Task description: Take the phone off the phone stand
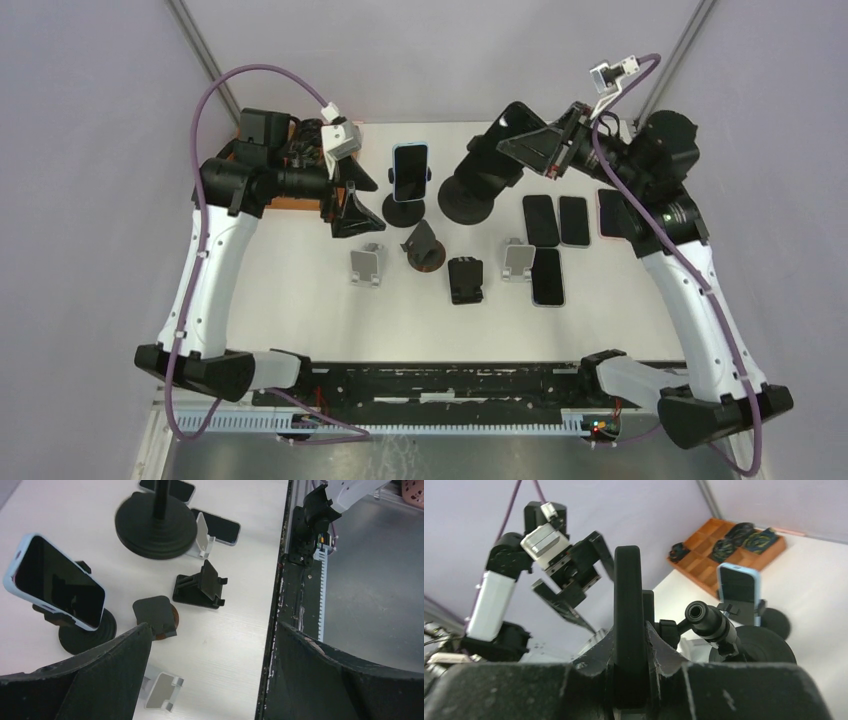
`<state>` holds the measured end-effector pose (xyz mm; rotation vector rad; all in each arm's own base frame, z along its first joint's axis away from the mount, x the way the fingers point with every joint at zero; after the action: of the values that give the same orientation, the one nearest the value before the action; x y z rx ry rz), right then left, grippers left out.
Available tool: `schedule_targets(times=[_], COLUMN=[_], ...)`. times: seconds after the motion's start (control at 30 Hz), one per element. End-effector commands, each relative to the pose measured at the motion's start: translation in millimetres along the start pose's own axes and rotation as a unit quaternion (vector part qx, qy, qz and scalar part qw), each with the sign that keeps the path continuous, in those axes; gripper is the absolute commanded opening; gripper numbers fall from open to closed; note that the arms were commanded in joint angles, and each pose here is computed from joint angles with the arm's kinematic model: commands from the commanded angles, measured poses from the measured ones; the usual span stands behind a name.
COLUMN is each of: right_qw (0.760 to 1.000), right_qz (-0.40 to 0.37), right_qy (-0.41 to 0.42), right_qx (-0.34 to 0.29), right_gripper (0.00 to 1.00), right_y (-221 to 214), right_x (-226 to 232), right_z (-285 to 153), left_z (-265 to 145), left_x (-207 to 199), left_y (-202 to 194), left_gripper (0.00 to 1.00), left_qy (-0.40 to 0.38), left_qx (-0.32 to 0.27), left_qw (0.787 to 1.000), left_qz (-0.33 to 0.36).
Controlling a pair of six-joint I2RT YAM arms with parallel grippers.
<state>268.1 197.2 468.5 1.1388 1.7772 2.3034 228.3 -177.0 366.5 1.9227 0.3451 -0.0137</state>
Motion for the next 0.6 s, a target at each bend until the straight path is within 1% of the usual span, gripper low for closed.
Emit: schedule_targets(times=[0.0, 0.17, 0.3, 0.4, 0.57], right_qw=[0.995, 0.986, 0.980, 0.971, 0.959], right_qz=[-0.026, 0.012, 0.036, 0.052, 0.057], right_qy=[0.086, 0.152, 0.191, 0.233, 0.278], right_qx=[-0.051, -0.063, -0.044, -0.028, -0.007], right_gripper=[0.06, 0.06, 0.06, 0.06, 0.06], right_y=[19.6, 12.1, -7.9, -25.8, -43.2], right_x=[60.2, 91.7, 107.5, 126.4, 155.9], right_z=[-22.6, -26.2, -15.8, -7.4, 5.0], left_z=[-6.4, -1.8, 4.1, 8.9, 14.2], left_x=[-23.6, -39.0, -45.3, -43.8, -50.2], left_y=[27.2, 29.4, 31.3, 34.7, 28.8], left_gripper=[1.00, 1.00, 0.99, 0.98, 0.98], left_qy=[-0.012, -0.021, -0.021, -0.011, -0.028], left_qx=[-0.051, -0.044, -0.042, -0.047, -0.039], left_qw=[0.997, 0.995, 0.994, 0.993, 0.993], left_qz=[0.062, 0.082, 0.096, 0.107, 0.104])
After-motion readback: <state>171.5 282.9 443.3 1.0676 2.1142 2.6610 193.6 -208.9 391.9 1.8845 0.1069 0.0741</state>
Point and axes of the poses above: each gripper's point midway between its finger pads, its own z axis out along the fingers, its own x axis along the line the jaws close on, y = z × x, the point moved 2 cm from there along -z, back along the fingers, and after that the axes turned 2 degrees about -z, right-handed, at the moved point
